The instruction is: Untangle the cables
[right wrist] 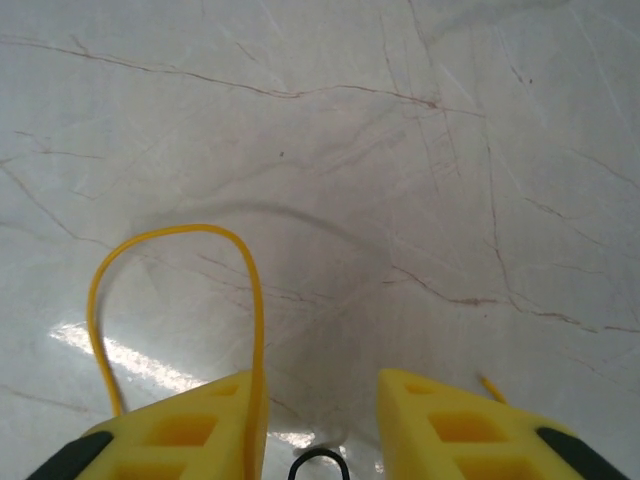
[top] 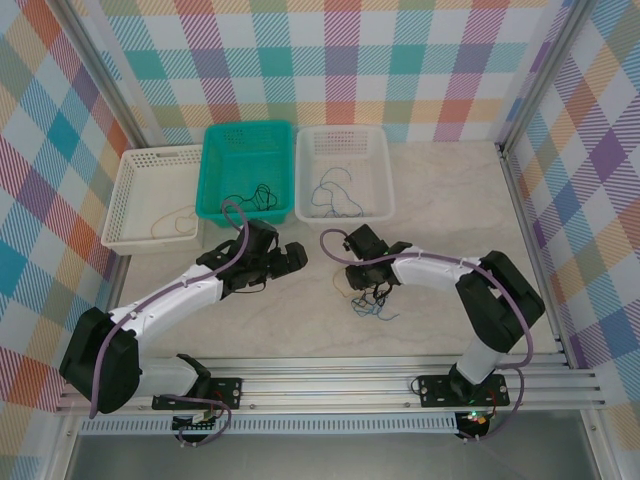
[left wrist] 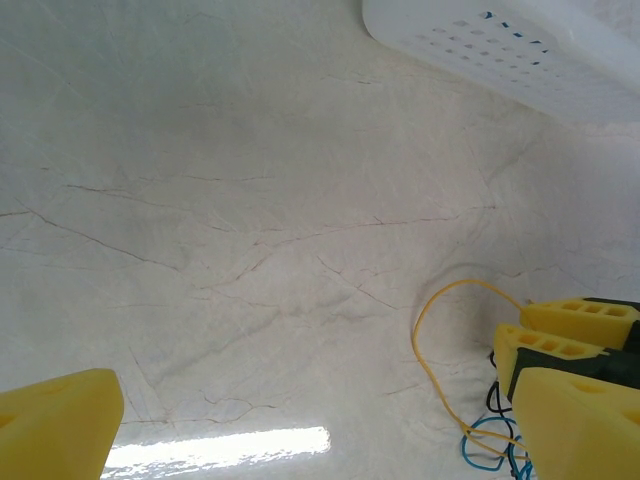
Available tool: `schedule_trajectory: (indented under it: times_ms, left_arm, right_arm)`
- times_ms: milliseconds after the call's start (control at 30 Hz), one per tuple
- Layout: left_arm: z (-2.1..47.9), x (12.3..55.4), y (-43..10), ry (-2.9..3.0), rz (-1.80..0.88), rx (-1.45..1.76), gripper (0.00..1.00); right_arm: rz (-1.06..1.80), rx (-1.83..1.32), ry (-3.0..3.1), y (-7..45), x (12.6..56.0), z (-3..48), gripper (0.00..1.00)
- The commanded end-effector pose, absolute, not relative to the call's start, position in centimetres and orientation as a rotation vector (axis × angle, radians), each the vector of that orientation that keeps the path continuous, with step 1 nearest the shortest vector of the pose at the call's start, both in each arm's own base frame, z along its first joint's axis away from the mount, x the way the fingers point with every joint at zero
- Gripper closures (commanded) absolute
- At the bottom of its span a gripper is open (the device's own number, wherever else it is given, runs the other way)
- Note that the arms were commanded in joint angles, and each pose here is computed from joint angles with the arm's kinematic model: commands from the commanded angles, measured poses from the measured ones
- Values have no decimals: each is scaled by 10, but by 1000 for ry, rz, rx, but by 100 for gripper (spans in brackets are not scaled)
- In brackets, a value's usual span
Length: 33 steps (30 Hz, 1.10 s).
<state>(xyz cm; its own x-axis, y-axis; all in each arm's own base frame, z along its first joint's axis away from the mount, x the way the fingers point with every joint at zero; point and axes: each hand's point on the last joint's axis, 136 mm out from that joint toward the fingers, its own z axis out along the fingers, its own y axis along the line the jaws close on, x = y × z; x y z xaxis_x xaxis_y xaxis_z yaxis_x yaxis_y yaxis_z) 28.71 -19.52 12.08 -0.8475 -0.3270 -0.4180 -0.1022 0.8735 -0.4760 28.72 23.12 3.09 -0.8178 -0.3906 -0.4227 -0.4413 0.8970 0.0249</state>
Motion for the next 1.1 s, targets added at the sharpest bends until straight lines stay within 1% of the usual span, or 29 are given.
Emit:
schedule_trajectory:
  times_ms: [0, 267, 367, 467, 733, 1033, 1067]
  left_arm:
    - [135, 287, -199, 2503, -630, -269, 0]
    - [138, 291, -197, 2473, -626, -290, 0]
    - [139, 291, -200, 2463, -650, -279, 0]
    - [147, 293, -212, 2420, -741, -226, 0]
    - [154, 289, -231, 2405, -847, -84, 0]
    - [154, 283, -256, 2386, -994, 56, 0]
    - [155, 281, -260, 2378, -1013, 87, 1]
  right_arm:
    - [156, -622, 2604, 234, 297, 38, 71]
    - [155, -637, 2561, 236, 302, 46, 84]
    - [166, -631, 2528, 238, 305, 52, 92]
    - [190, -636, 2482, 240, 307, 59, 100]
    - [335, -637, 2302, 249, 304, 91, 100]
    - [521, -627, 2148, 255, 285, 118, 100]
    - [540, -614, 2141, 255, 284, 121, 100]
